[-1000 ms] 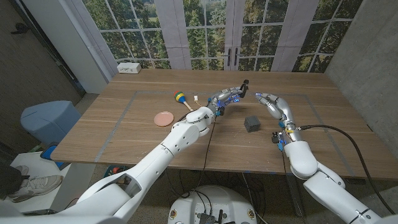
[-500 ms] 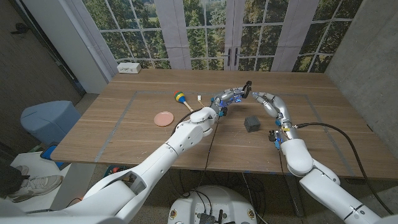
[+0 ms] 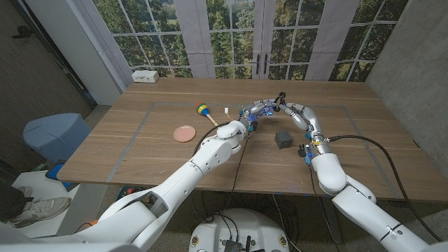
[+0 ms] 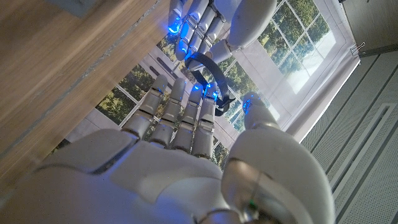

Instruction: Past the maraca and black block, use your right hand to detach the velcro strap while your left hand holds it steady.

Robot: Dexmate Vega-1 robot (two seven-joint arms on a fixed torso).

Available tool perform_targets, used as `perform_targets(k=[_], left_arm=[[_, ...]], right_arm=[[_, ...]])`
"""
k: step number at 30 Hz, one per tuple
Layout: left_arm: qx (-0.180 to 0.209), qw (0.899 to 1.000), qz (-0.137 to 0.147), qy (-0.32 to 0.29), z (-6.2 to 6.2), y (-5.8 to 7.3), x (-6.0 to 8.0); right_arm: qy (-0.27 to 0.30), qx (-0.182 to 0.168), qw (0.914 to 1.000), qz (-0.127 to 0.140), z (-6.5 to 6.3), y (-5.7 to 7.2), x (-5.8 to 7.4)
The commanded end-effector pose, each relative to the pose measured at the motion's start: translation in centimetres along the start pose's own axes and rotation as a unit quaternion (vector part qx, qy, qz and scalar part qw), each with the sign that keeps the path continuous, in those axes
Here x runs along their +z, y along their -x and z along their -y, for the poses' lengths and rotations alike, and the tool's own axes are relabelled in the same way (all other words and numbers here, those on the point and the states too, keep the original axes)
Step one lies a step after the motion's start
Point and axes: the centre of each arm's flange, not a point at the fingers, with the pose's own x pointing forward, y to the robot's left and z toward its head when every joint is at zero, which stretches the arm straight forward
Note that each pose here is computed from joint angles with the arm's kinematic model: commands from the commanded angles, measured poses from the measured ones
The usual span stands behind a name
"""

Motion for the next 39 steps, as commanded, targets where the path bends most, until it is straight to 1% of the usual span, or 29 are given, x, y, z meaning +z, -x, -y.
perform_targets(k=[1, 8, 13, 16, 25, 29, 35, 39], left_arm=[[0.002, 1.0, -0.006, 0.0, 0.1, -0.2, -0.2], [0.0, 1.0, -0.009, 0.004, 0.2, -0.1, -0.2], [-0.007, 1.0, -0.014, 0.007, 0.3, 0.1, -0.3], [-0.014, 1.0, -0.02, 0.013, 0.5, 0.2, -0.3], [-0.032, 0.998, -0.04, 0.026, 0.7, 0.8, -0.2], [-0.04, 0.998, -0.048, 0.033, 0.7, 1.0, -0.2], [-0.047, 0.997, -0.051, 0.033, 0.6, 1.3, 0.0], [-0.047, 0.998, -0.043, 0.007, 0.4, 1.4, 0.1]], right_arm=[[0.0, 0.001, 0.9999, 0.016, -0.9, -0.7, 0.3], [0.006, -0.01, 0.9997, 0.023, -1.3, -0.9, 0.5], [0.013, -0.02, 0.9995, 0.02, -1.6, -1.0, 0.6], [0.017, -0.023, 0.9994, 0.018, -1.7, -1.0, 0.6], [0.025, -0.05, 0.9983, 0.016, -2.2, -1.2, 0.6], [0.027, -0.061, 0.9976, 0.019, -2.3, -1.2, 0.5], [0.02, -0.076, 0.9966, 0.027, -2.2, -1.1, 0.5], [0.015, -0.079, 0.9964, 0.027, -2.0, -0.9, 0.6]])
